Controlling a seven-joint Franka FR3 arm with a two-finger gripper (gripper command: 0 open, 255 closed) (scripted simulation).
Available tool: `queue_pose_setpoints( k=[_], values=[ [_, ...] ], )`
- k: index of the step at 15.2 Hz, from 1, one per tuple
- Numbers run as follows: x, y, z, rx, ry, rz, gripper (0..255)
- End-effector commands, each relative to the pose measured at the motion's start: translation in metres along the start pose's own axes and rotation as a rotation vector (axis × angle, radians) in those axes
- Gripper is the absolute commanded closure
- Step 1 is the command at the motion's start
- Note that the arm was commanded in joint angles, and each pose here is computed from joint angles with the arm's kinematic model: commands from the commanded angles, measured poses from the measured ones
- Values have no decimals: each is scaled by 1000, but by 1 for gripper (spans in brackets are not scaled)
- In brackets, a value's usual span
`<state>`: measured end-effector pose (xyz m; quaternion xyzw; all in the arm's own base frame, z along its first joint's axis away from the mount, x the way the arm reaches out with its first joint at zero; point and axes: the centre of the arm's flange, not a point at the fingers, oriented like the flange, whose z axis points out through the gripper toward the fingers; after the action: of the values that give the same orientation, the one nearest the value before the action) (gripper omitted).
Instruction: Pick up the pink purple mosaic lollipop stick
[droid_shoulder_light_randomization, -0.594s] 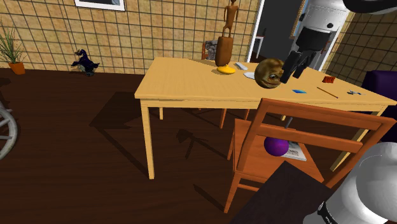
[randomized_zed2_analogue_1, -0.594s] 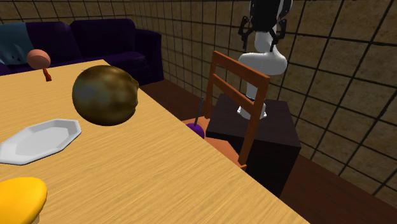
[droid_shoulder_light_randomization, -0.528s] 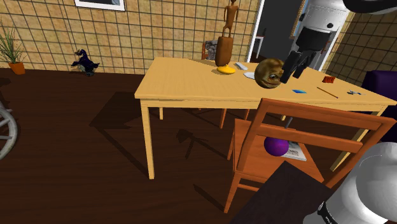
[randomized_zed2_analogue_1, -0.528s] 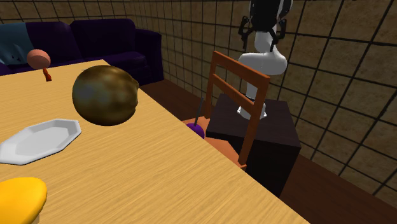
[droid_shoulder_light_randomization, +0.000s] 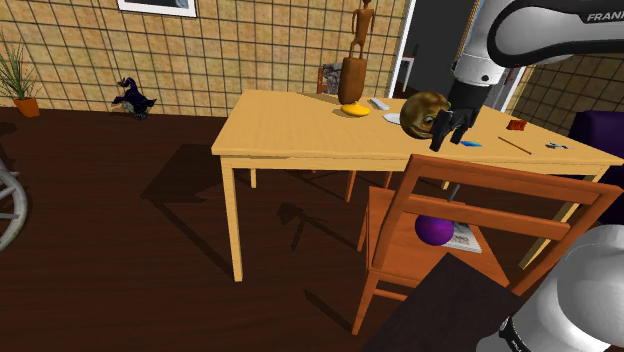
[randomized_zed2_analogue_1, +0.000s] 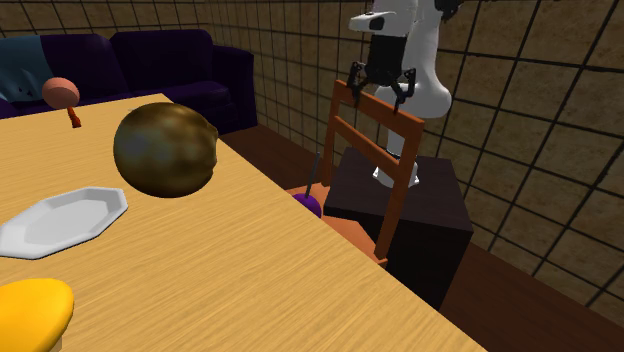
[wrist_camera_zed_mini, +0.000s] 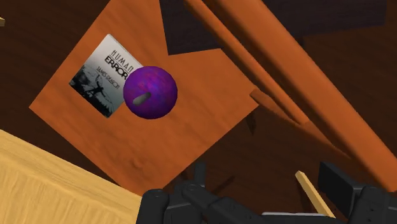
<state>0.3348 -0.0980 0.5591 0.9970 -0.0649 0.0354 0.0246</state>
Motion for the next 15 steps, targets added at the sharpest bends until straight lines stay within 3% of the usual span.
queue_pose_setpoints(
  k=[1,15],
  values=[
    [9,13,20,-2,-23,22,0],
    [46,114,177,-18,-189,172,0]
  ],
)
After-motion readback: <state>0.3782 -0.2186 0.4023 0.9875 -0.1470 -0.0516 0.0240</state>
